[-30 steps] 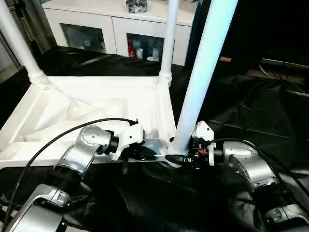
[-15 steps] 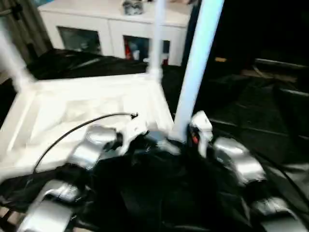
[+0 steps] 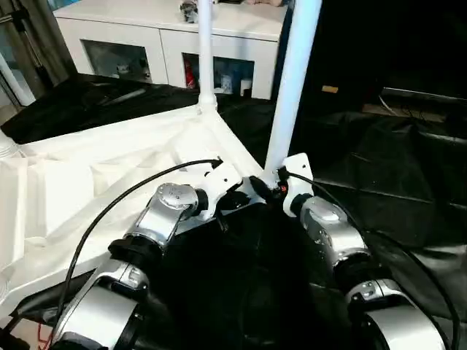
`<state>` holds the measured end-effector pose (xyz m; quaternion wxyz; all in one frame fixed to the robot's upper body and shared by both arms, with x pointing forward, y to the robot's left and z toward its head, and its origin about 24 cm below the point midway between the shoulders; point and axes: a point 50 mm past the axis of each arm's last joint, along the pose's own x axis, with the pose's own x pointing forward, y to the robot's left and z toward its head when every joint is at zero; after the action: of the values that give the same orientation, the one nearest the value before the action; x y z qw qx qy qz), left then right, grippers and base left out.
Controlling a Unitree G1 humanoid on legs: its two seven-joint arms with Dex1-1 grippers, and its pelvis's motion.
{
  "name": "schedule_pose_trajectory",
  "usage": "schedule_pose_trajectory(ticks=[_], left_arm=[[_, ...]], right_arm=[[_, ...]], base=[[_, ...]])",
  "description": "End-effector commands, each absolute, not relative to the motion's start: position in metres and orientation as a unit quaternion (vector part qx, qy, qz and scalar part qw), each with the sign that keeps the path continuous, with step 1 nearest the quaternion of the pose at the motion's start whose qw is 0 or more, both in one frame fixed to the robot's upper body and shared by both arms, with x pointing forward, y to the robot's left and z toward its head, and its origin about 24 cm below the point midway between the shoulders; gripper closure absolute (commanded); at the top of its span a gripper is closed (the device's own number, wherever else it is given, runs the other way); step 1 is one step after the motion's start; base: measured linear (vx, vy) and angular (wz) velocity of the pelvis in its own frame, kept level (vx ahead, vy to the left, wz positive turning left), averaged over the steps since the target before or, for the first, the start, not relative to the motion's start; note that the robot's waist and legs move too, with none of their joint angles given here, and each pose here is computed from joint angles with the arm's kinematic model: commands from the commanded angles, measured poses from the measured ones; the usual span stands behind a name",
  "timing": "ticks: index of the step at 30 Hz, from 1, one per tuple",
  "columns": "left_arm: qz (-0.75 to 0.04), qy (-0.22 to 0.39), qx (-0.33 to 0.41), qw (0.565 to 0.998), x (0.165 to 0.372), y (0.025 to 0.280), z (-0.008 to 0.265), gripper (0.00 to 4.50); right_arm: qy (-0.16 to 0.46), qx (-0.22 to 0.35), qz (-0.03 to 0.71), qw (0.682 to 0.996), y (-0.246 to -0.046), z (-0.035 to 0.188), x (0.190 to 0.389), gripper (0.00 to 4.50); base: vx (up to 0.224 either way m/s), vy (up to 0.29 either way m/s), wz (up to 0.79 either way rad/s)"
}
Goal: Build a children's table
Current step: Rotate leg to tighten
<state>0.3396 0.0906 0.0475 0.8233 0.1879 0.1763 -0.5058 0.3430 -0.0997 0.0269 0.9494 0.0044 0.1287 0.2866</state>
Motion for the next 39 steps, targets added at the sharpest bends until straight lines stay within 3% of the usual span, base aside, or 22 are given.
schedule_pose_trajectory(ticks=[1,8,16,24,25,34,35,38,39], left_arm=[[-0.547,0.163,0.183,0.8,0.332,0.074,0.046,4.5],[-0.608,0.173,0.183,0.753,0.318,0.09,0.041,4.5],[-0.665,0.186,0.186,0.699,0.304,0.109,0.041,4.5],[-0.673,0.205,0.193,0.683,0.301,0.124,0.041,4.5],[-0.674,0.205,0.193,0.683,0.301,0.124,0.041,4.5],[-0.663,0.199,0.185,0.697,0.303,0.12,0.041,4.5],[-0.643,0.194,0.183,0.718,0.307,0.115,0.041,4.5],[-0.627,0.192,0.182,0.733,0.311,0.112,0.041,4.5],[-0.582,0.188,0.179,0.771,0.322,0.104,0.042,4.5]], right_arm=[[0.157,0.01,0.354,0.922,-0.076,0.014,0.33,0.62],[0.137,-0.015,0.482,0.865,-0.096,0.02,0.315,0.62],[0.147,-0.045,0.57,0.807,-0.121,0.028,0.299,0.62],[0.163,-0.057,0.601,0.78,-0.128,0.029,0.291,0.87],[0.163,-0.056,0.602,0.78,-0.128,0.029,0.291,1.11],[0.168,-0.016,0.586,0.792,-0.122,0.026,0.29,1.62],[0.175,-0.016,0.543,0.821,-0.121,0.021,0.297,1.65],[0.18,-0.02,0.509,0.842,-0.121,0.018,0.302,1.69],[0.188,-0.016,0.414,0.89,-0.119,0.01,0.314,1.7]], base=[[0.0,0.0,0.0],[0.0,0.0,0.0],[0.0,0.0,0.0],[0.0,0.0,0.0],[0.0,0.0,0.0],[0.0,0.0,0.0],[0.0,0.0,0.0],[0.0,0.0,0.0],[0.0,0.0,0.0]])
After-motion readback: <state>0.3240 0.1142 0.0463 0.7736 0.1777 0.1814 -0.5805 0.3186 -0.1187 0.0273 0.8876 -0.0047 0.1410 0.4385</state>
